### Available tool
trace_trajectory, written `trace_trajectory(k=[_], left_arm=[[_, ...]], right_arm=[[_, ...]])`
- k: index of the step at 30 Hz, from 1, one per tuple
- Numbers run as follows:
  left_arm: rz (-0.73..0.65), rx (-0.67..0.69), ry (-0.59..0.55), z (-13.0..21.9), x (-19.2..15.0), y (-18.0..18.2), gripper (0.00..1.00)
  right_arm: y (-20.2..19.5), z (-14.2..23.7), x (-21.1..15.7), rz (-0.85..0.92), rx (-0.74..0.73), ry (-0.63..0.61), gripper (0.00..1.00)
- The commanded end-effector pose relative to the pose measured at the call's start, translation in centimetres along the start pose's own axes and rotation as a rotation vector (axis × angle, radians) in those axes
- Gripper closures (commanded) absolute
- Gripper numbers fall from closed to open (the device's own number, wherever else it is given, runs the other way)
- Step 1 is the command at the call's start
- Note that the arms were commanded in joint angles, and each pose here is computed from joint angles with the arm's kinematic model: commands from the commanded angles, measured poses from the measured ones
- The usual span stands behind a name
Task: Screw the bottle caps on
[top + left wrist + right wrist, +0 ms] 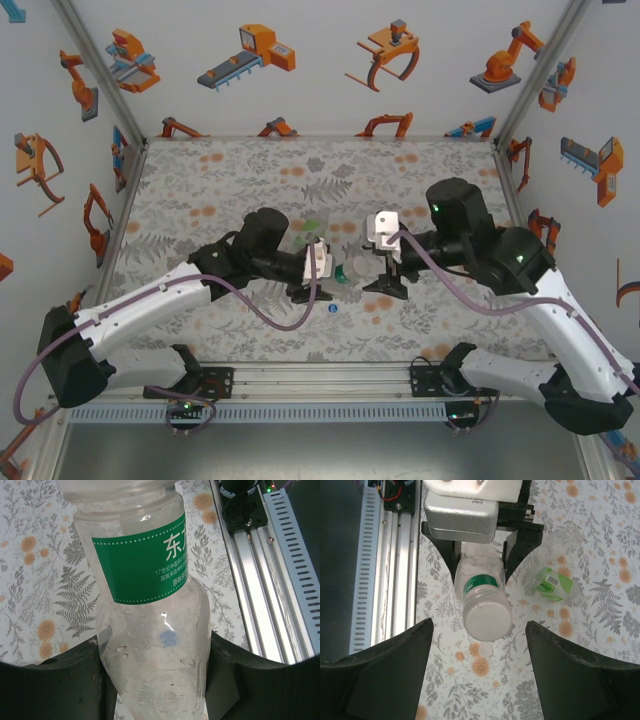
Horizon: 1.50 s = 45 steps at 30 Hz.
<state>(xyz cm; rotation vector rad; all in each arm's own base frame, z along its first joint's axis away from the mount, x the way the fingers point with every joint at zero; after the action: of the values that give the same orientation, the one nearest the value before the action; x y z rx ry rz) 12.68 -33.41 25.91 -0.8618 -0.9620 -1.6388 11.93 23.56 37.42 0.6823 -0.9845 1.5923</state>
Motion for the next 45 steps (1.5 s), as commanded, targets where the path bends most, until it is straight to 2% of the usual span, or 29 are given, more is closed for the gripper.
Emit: trace_trajectory(k=[1,5,13,18,28,33,37,42,45], left_arm=[[-0.042,-0.025,-0.045,0.7,1.7,-0.4,1.00],[-0.045,-0.030,-0.043,0.7,1.6,-0.5,1.00],[-0.049,-0.030,-0.048,0.9,1.7,-0.7,1.00],[-0.053,-0.026,-0.051,1.0,1.8,-0.7,1.00],[-0.059,-0.011,-0.059,1.3,1.9,-0.7,1.00],[-0.063,0.055,-0.059,1.4,1.7,0.1,1.00],[-0.079,0.123,-0.064,1.6,1.6,0.9,1.00],[-0.085,0.175,-0.059,1.6,1.5,1.7,1.00],[-0.082,0.172,-0.055,1.4,1.4,1.8,1.00]], right_arm=[[0.8,-0.1,0.5,0.092,0.068,-0.019,0.32],[0.7,-0.5,0.8,0.081,0.091,-0.030,0.35],[0.6,-1.1,0.7,0.068,0.115,-0.034,0.47],[0.4,-1.3,0.3,0.064,0.105,-0.017,0.49],[-0.5,-1.6,-0.1,-0.003,0.063,0.005,0.63],[-2.2,-2.2,-0.8,-0.177,-0.048,0.013,0.75],[-3.2,-2.4,-0.8,-0.379,-0.119,-0.035,0.78],[-5.6,-1.6,-1.7,-0.705,-0.314,-0.093,0.85],[-6.4,-1.3,-2.4,-0.929,-0.376,-0.129,0.91]])
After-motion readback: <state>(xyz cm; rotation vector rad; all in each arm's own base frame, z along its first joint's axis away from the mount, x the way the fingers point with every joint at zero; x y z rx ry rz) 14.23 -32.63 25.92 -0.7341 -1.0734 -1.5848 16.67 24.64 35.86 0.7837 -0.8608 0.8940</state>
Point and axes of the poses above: each hand's point on the last joint's axis, 136 mm out from that joint toward the fingers, its own z axis back along the fingers, its own y axis along the line the jaws close on, x = y × z, the point moved 2 cm from there along z, back along the fingers, and after that the axes turned 2 degrees about z, right-handed, at the moved point
